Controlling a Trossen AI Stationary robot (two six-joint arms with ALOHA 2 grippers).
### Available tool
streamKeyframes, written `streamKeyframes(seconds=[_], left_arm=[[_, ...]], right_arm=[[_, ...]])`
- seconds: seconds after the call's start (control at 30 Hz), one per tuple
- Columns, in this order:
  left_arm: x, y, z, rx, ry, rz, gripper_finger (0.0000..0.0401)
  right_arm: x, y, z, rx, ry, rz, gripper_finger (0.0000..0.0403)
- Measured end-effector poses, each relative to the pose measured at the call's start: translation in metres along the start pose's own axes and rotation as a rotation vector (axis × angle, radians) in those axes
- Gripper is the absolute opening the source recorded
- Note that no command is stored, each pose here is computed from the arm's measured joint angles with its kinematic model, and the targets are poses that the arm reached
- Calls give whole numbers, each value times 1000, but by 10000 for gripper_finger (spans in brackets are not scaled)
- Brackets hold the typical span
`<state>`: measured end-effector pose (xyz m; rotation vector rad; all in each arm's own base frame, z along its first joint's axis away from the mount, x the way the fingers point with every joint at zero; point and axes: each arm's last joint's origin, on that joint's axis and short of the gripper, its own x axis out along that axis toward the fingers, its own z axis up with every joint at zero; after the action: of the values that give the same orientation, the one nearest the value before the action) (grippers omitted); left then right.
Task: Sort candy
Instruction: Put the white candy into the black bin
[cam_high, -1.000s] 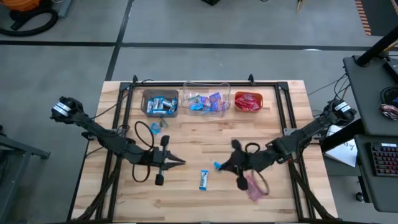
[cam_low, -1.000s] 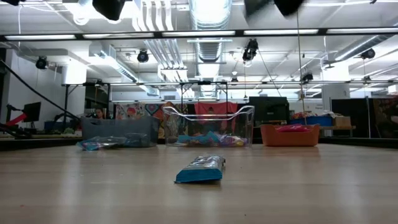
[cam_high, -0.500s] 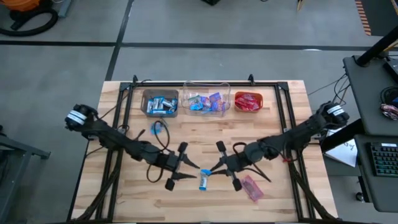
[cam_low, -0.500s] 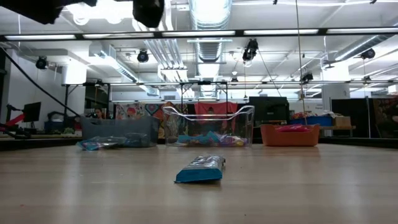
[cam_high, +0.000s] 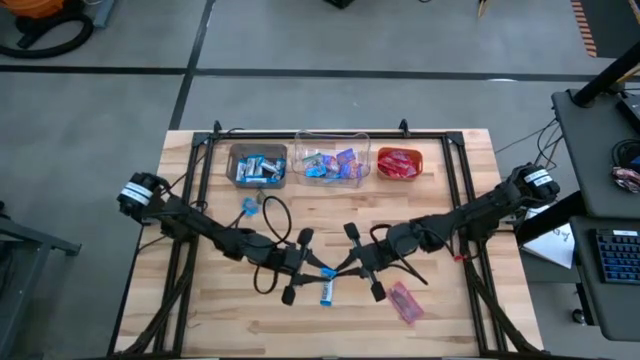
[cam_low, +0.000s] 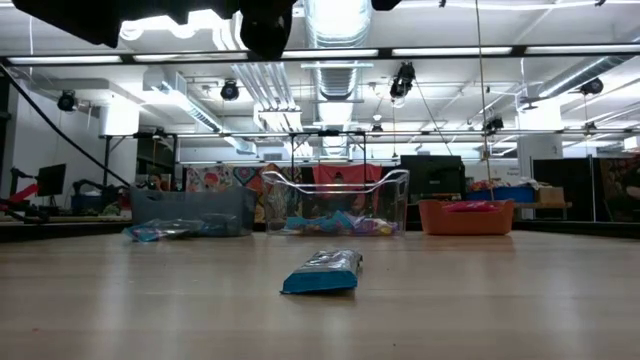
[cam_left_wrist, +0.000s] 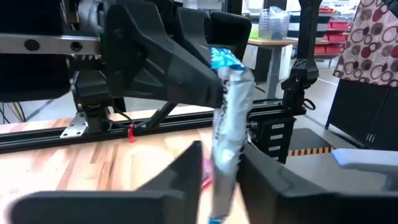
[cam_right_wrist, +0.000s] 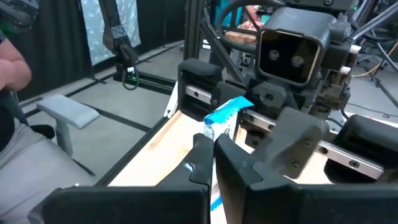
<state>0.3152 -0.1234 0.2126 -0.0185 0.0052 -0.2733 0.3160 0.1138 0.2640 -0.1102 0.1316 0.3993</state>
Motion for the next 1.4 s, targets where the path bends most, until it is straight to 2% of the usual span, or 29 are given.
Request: streamKeyframes(seconds=[0.1, 0.13, 0.23, 0.33, 0.5, 0.6, 0.73, 0.83, 1.1, 1.3, 1.4], left_arm=[[0, 3, -1, -14, 10, 1, 23], [0, 5, -1, -34, 12, -4, 14], [0, 11, 1, -85, 21, -23, 18], [-2, 15, 2, -92, 54, -16, 14], [-16, 27, 13, -87, 167, 42, 6], [-32, 40, 18, -64, 292, 152, 6], [-64, 62, 24, -11, 487, 383, 6], [-91, 79, 28, 22, 623, 557, 6], [-150, 128, 42, 80, 912, 849, 6], [-182, 173, 33, 97, 1122, 977, 11], [-193, 191, 25, 69, 1199, 1024, 12]], right_arm=[[0, -1, -1, 2, 5, -3, 10], [0, -1, -1, 2, 6, -4, 13], [-2, -3, 1, 6, 3, -14, 33], [-8, -7, 7, 13, 1, -71, 69], [-26, -12, 16, 50, 59, -279, 137], [-37, -16, 18, 90, 106, -414, 171], [-45, -18, 15, 150, 158, -518, 197], [-44, -17, 10, 177, 193, -535, 204], [-30, -17, -9, 208, 257, -549, 206], [-21, -16, -21, 231, 294, -555, 206], [-21, -16, -22, 249, 296, -558, 206]])
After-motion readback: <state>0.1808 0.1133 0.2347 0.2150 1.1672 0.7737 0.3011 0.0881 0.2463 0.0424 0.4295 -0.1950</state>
